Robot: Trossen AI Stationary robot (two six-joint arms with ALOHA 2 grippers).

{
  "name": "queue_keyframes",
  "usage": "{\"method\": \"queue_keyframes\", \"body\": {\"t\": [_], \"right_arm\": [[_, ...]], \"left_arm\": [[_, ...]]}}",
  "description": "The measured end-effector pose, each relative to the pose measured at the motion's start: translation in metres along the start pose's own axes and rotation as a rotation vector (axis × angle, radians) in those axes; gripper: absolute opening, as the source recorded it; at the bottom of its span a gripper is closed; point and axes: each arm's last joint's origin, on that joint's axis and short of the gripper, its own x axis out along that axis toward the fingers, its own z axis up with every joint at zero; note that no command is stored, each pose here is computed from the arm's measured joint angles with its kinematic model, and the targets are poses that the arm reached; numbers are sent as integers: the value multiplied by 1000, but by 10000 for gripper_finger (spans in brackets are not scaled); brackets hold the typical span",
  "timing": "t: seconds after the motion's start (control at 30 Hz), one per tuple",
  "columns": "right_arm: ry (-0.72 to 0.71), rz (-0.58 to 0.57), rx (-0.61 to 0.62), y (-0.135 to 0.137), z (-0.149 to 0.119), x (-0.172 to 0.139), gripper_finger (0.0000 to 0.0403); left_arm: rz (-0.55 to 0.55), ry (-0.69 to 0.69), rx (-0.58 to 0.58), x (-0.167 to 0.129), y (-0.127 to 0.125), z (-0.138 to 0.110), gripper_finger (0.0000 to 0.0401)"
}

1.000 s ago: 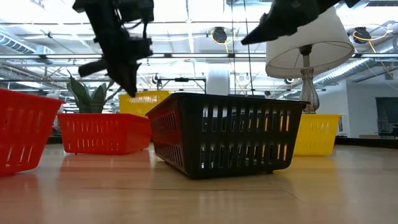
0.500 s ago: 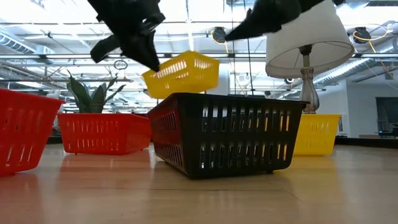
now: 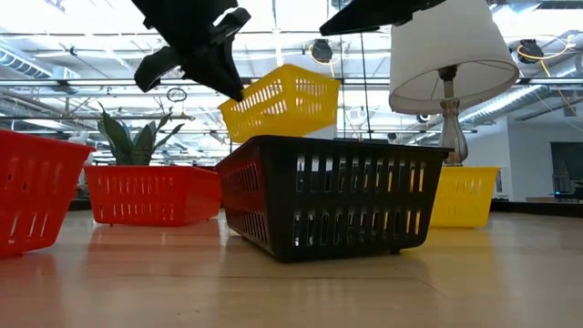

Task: Stack baskets by color
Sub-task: Stack the top yellow basket on the middle yellow basket

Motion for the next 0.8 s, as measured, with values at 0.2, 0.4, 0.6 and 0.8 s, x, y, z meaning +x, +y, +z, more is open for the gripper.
{"method": "queue_keyframes", "body": {"t": [0.2,0.4,0.6,0.8], "right_arm": [[3,-2,21,1,0,0,212],[17,1,16,1,-2,0,235],[39,7,14,2,-4,1,232],[90,24,-33,8,-12,13,207]], "left_arm": [[11,-34,49,9,-1,7,13],[11,-54,67,13,-1,9,10],[18,-62,67,12,-1,10,12],[25,-69,72,12,0,11,12]]}}
